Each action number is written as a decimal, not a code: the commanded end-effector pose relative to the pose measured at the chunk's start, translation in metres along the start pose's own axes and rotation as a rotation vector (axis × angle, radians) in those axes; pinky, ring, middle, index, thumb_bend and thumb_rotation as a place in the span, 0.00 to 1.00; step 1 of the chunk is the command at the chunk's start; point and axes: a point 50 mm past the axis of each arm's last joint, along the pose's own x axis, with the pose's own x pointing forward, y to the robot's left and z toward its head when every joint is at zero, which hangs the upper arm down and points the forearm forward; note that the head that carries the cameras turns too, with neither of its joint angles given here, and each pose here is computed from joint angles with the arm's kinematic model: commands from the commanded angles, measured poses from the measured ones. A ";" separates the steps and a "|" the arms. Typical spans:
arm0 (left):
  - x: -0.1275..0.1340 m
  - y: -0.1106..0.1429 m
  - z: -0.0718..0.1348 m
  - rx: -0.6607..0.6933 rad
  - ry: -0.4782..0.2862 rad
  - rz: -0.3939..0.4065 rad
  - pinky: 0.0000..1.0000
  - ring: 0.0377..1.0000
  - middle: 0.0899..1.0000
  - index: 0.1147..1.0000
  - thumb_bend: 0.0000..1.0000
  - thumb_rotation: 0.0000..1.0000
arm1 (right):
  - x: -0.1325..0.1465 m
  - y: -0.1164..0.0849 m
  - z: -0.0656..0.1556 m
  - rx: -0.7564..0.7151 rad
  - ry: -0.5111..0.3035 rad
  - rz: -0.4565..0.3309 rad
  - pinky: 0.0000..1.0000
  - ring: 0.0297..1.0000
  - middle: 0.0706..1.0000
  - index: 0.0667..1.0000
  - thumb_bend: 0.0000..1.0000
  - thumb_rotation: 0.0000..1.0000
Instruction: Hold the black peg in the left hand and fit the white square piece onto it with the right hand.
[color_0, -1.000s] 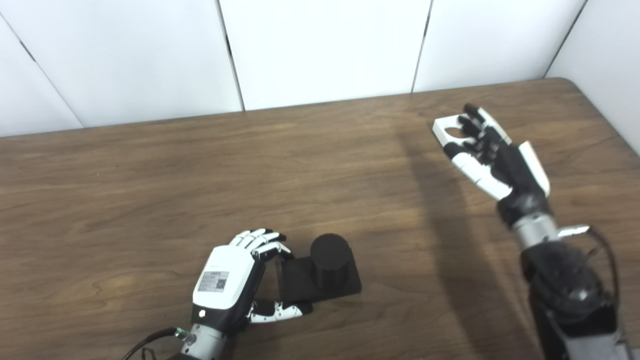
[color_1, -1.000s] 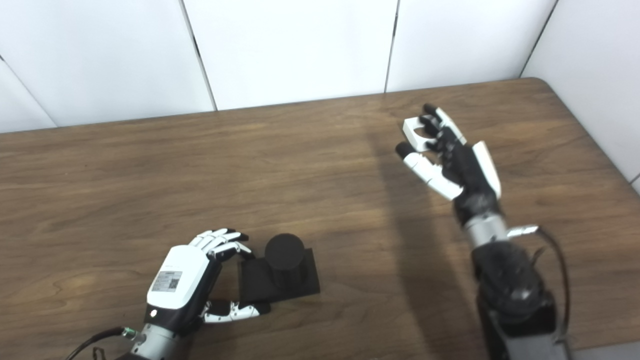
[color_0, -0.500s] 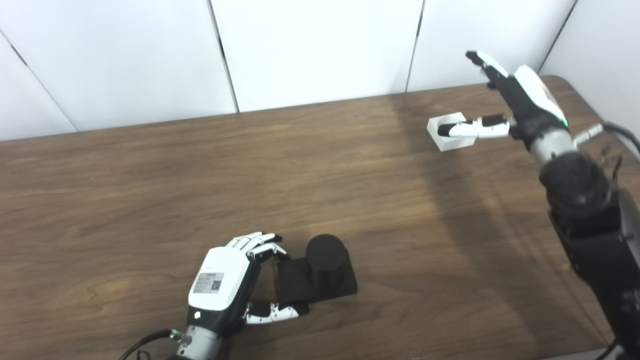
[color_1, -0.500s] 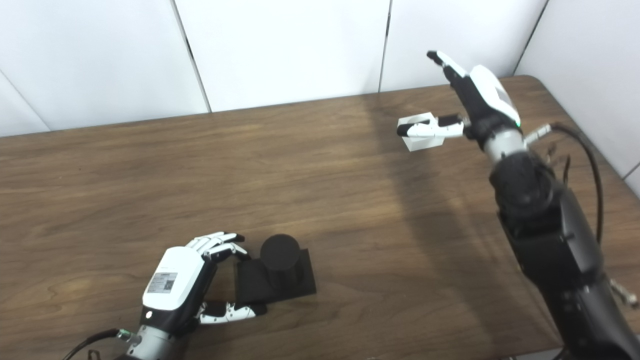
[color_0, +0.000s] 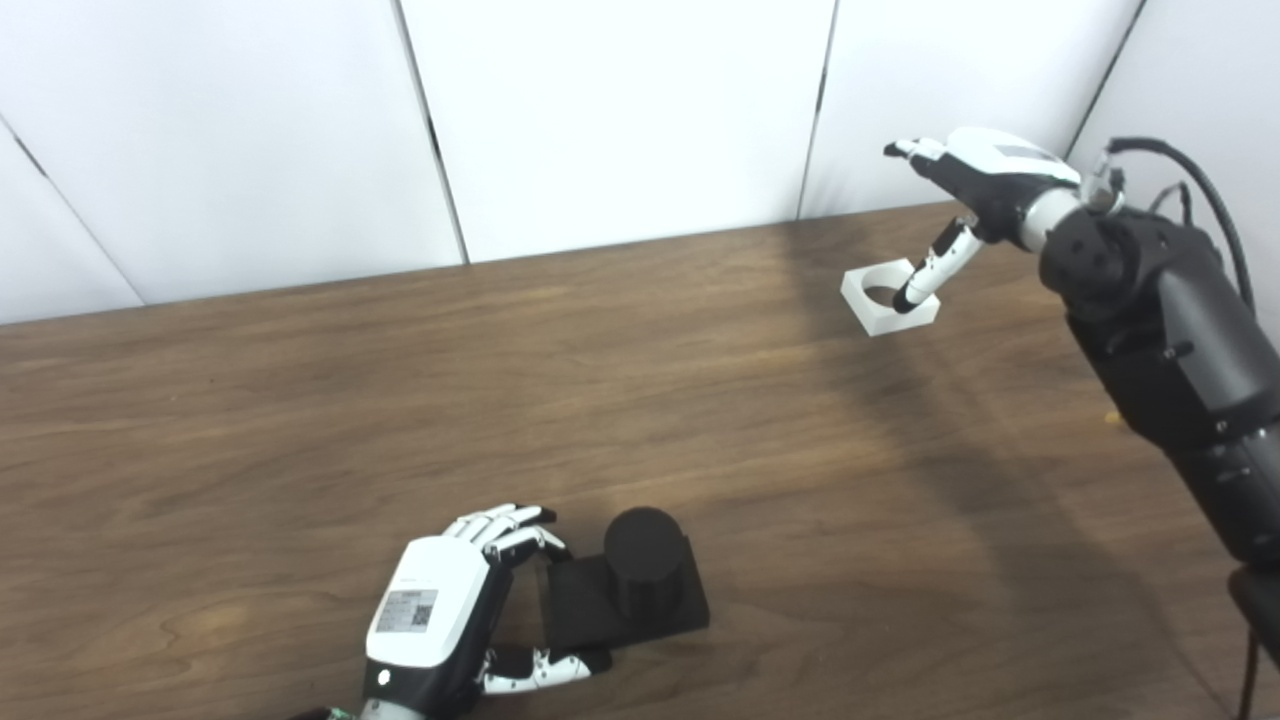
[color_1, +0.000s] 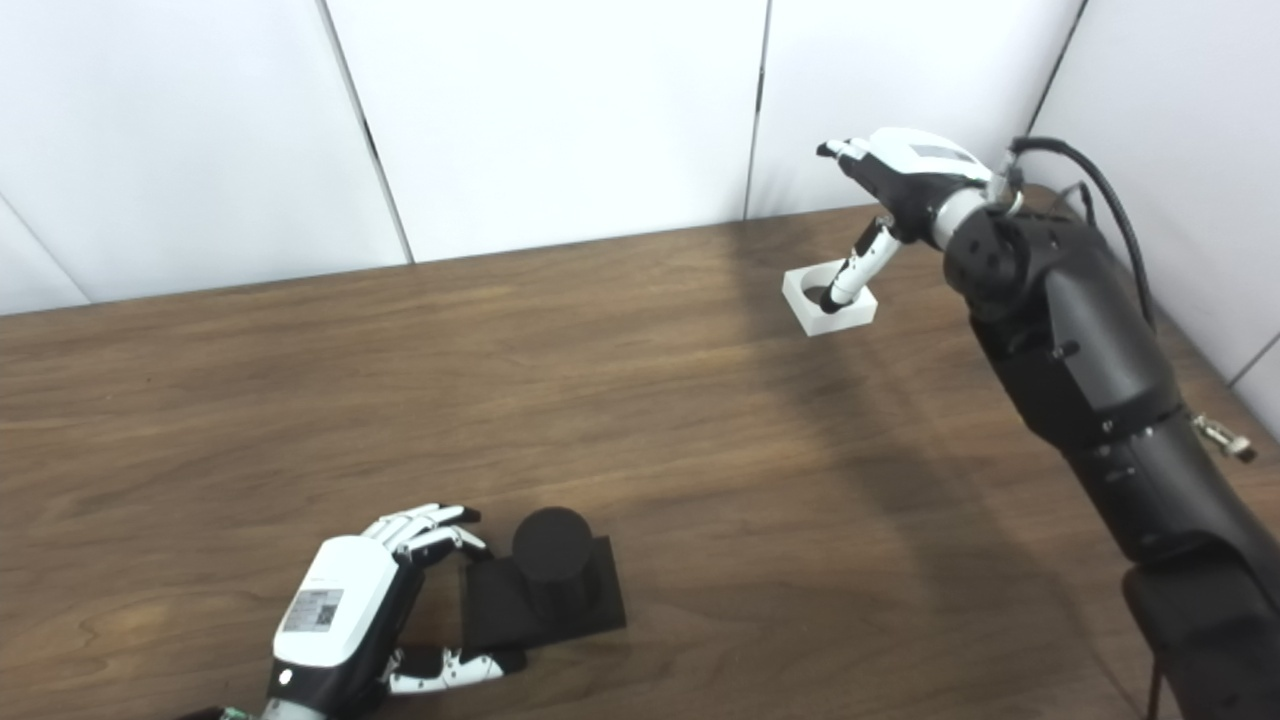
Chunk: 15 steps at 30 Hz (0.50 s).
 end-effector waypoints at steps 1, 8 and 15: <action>-0.019 -0.026 -0.015 0.049 0.068 -0.163 0.81 0.82 0.78 0.42 0.52 0.05 | 0.002 -0.039 -0.005 -0.073 0.031 -0.073 1.00 1.00 1.00 0.96 1.00 0.21; -0.019 -0.026 -0.014 0.035 0.076 -0.158 0.81 0.82 0.78 0.42 0.52 0.05 | 0.017 -0.045 0.001 -0.145 0.078 -0.014 1.00 1.00 1.00 0.92 0.96 0.16; -0.017 -0.026 -0.011 0.037 0.075 -0.162 0.80 0.82 0.78 0.42 0.52 0.05 | 0.037 -0.037 0.011 -0.256 0.104 0.032 1.00 1.00 1.00 0.88 0.94 0.15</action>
